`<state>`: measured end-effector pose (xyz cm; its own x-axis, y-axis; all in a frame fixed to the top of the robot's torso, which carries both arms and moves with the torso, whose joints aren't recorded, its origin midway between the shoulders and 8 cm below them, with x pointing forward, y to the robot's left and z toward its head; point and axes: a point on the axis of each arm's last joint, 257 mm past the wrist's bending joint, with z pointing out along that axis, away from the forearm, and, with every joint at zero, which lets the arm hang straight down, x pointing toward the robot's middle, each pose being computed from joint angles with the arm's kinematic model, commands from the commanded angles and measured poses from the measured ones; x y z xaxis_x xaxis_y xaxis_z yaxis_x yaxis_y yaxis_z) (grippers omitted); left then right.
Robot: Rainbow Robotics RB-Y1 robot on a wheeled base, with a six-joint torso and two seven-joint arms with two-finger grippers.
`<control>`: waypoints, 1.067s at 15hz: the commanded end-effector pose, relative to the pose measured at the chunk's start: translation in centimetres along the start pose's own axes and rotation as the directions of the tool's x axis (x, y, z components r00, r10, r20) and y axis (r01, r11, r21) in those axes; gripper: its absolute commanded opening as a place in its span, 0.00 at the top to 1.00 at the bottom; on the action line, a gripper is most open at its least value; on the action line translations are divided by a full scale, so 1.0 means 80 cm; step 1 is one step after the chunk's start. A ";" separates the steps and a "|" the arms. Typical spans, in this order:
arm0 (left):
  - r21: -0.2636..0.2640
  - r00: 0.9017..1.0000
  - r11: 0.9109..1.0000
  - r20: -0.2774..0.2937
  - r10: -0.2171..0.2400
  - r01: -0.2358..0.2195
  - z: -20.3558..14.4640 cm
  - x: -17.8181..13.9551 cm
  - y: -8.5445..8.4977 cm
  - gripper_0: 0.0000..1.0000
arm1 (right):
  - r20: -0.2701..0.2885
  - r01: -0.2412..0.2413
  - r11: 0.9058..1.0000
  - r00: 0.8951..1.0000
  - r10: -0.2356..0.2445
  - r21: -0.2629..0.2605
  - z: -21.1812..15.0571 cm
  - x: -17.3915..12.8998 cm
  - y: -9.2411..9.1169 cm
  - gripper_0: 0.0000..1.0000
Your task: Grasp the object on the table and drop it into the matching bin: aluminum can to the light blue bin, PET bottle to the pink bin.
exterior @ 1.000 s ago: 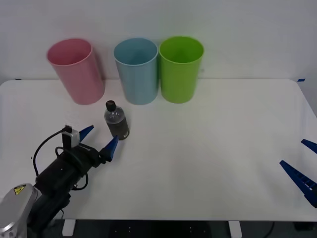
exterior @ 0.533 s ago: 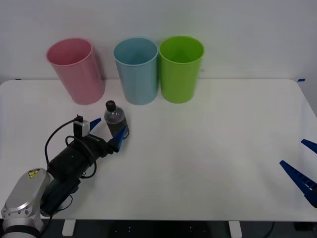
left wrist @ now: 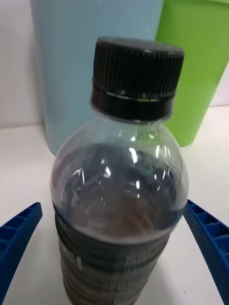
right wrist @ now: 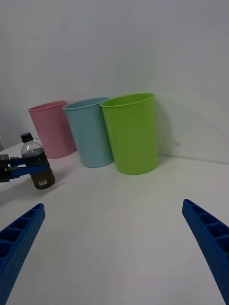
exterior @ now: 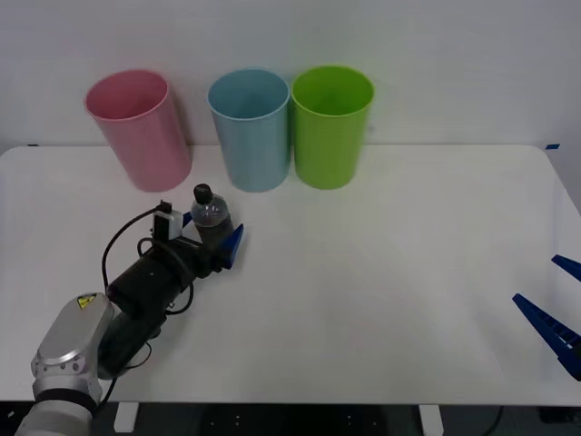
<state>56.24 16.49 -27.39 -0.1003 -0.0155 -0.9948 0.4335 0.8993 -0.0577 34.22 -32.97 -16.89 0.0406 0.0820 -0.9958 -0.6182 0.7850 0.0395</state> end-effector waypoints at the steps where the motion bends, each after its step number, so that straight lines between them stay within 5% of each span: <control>1: 0.002 1.000 1.000 0.000 -0.004 0.004 0.004 0.000 -0.004 0.00 | 0.000 0.000 1.000 1.000 0.000 0.000 0.000 0.000 0.000 0.00; 5: 0.002 1.000 1.000 0.000 -0.004 0.004 0.004 0.000 -0.004 0.02 | 0.000 0.000 1.000 1.000 0.000 0.000 0.000 0.000 0.000 0.00; 6: -0.001 1.000 1.000 0.000 -0.004 0.004 0.004 0.000 -0.002 0.21 | 0.000 0.000 1.000 1.000 0.000 0.000 0.000 0.000 0.000 0.00; 7: 0.000 1.000 1.000 0.001 0.001 -0.001 0.004 0.000 -0.003 0.69 | 0.000 0.000 1.000 1.000 0.000 0.000 0.000 0.000 0.000 0.00; 8: 0.000 1.000 1.000 -0.001 0.008 -0.008 0.004 0.000 -0.003 0.89 | 0.000 0.000 1.000 1.000 0.000 0.000 0.000 0.000 0.000 0.00; 9: 0.002 1.000 1.000 -0.004 0.018 -0.018 0.003 0.002 -0.004 0.99 | 0.000 0.000 1.000 1.000 0.000 0.000 0.000 0.000 0.000 0.00; 16: -0.002 1.000 1.000 0.005 0.007 -0.007 0.002 0.000 -0.001 1.00 | 0.000 0.000 1.000 1.000 0.000 0.000 0.000 0.000 0.000 0.00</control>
<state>56.36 16.22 -27.38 -0.0924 -0.0073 -0.9957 0.4337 0.8998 -0.0469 34.22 -32.97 -16.89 0.0406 0.0820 -0.9958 -0.6182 0.7850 0.0395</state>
